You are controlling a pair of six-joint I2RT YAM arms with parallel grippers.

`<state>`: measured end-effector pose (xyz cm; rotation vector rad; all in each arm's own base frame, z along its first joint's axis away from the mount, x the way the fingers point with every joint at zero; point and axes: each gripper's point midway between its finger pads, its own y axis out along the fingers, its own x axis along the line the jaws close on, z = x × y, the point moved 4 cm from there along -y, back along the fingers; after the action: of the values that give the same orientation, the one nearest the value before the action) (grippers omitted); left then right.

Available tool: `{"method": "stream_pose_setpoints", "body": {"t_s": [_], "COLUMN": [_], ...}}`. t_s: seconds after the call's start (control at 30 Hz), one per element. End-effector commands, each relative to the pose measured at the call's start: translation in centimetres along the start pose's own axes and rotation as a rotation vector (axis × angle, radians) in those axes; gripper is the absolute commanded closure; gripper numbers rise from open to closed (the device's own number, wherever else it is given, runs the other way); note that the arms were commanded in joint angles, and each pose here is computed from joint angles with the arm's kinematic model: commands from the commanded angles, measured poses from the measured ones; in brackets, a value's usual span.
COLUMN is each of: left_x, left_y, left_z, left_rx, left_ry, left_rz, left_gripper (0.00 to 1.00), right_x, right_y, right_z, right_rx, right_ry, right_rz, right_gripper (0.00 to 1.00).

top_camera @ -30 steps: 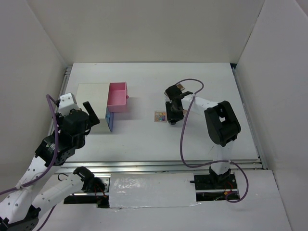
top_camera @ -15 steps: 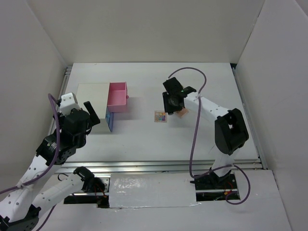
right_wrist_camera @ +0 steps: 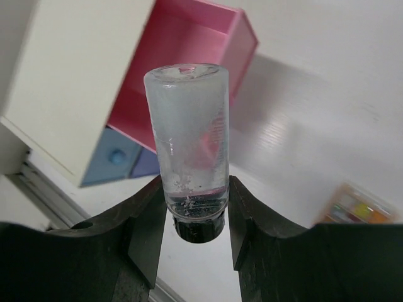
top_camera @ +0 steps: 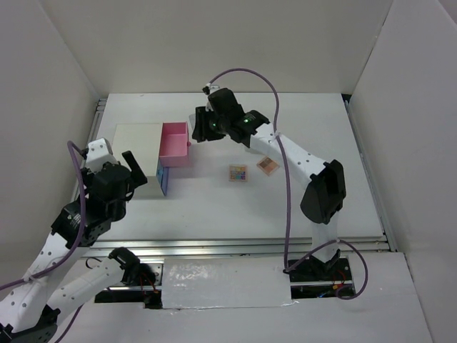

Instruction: Organize the makeup

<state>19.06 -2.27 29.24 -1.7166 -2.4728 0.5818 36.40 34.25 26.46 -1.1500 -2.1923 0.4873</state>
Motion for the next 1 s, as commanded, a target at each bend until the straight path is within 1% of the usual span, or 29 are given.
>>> {"method": "stream_pose_setpoints", "body": {"t_s": [0.0,0.1,0.13,0.17,0.2,0.23,0.3,0.33,0.4,0.5,0.53,0.6,0.63,0.67,0.73,0.8,0.87,0.97], "left_x": [0.0,-0.1,-0.1,0.0,0.0,0.1,0.1,0.2,0.2,0.2,0.2,0.1,0.1,0.1,0.1,0.1,0.1,0.1], "left_y": [-0.1,-0.1,-0.1,-0.1,-0.1,-0.3,-0.3,-0.4,-0.4,-0.4,-0.4,-0.3,-0.4,-0.4,-0.4,-0.4,-0.4,-0.4], "left_z": [-0.8,-0.8,-0.8,-0.9,-0.9,-0.9,-1.0,-1.0,-1.1,-1.0,-1.0,-1.0,-1.0,-1.0,-1.0,-1.0,-1.0,-1.0], "left_rx": [-0.035,-0.031,-0.031,-0.034,-0.034,-0.039,-0.042,-0.044,-0.045,-0.042,-0.042,-0.042,-0.043,-0.043,-0.044,-0.043,-0.043,-0.039], "left_ry": [-0.02,-0.017,-0.018,-0.018,-0.021,-0.027,-0.031,-0.032,-0.033,-0.03,-0.03,-0.029,-0.03,-0.03,-0.031,-0.03,-0.031,-0.027], "left_rz": [0.002,0.003,0.004,0.002,0.006,0.009,0.012,0.013,0.013,0.012,0.012,0.017,0.017,0.017,0.018,0.017,0.019,0.015], "left_gripper": [0.0,0.01,0.01,0.01,0.0,0.01,0.01,0.01,0.01,0.01,0.01,0.0,0.0,0.01,0.01,0.01,0.01,0.01], "right_x": [3.3,5.0,5.7,6.0,5.9,6.8,7.1,7.2,7.2,7.5,7.7,8.0,8.2,8.2,8.4,8.3,7.1,0.6], "right_y": [2.3,4.8,5.0,5.4,6.7,6.5,7.5,7.7,8.2,8.1,8.0,7.5,7.3,7.1,6.3,5.1,3.7,2.8], "right_z": [-2.5,-2.4,-2.4,-2.5,-1.7,-2.7,-2.3,-2.3,-1.9,-2.0,-2.0,-2.3,-2.4,-2.5,-3.1,-4.3,-5.4,-7.1], "right_rx": [-0.059,-0.033,-0.024,-0.029,0.0,-0.017,0.014,0.013,0.024,0.025,0.023,0.014,0.009,0.007,-0.012,-0.045,-0.082,-0.152], "right_ry": [0.13,0.182,0.196,0.2,0.205,0.201,0.215,0.22,0.224,0.22,0.216,0.202,0.198,0.196,0.185,0.157,0.126,0.193], "right_rz": [-0.155,-0.25,-0.289,-0.299,-0.293,-0.316,-0.33,-0.336,-0.349,-0.371,-0.375,-0.382,-0.386,-0.388,-0.389,-0.377,-0.314,-0.101], "right_gripper": [0.67,0.68,0.68,0.67,0.67,0.67,0.65,0.62,0.61,0.46,0.37,0.3,0.2,0.17,0.14,0.14,0.13,0.1]}}
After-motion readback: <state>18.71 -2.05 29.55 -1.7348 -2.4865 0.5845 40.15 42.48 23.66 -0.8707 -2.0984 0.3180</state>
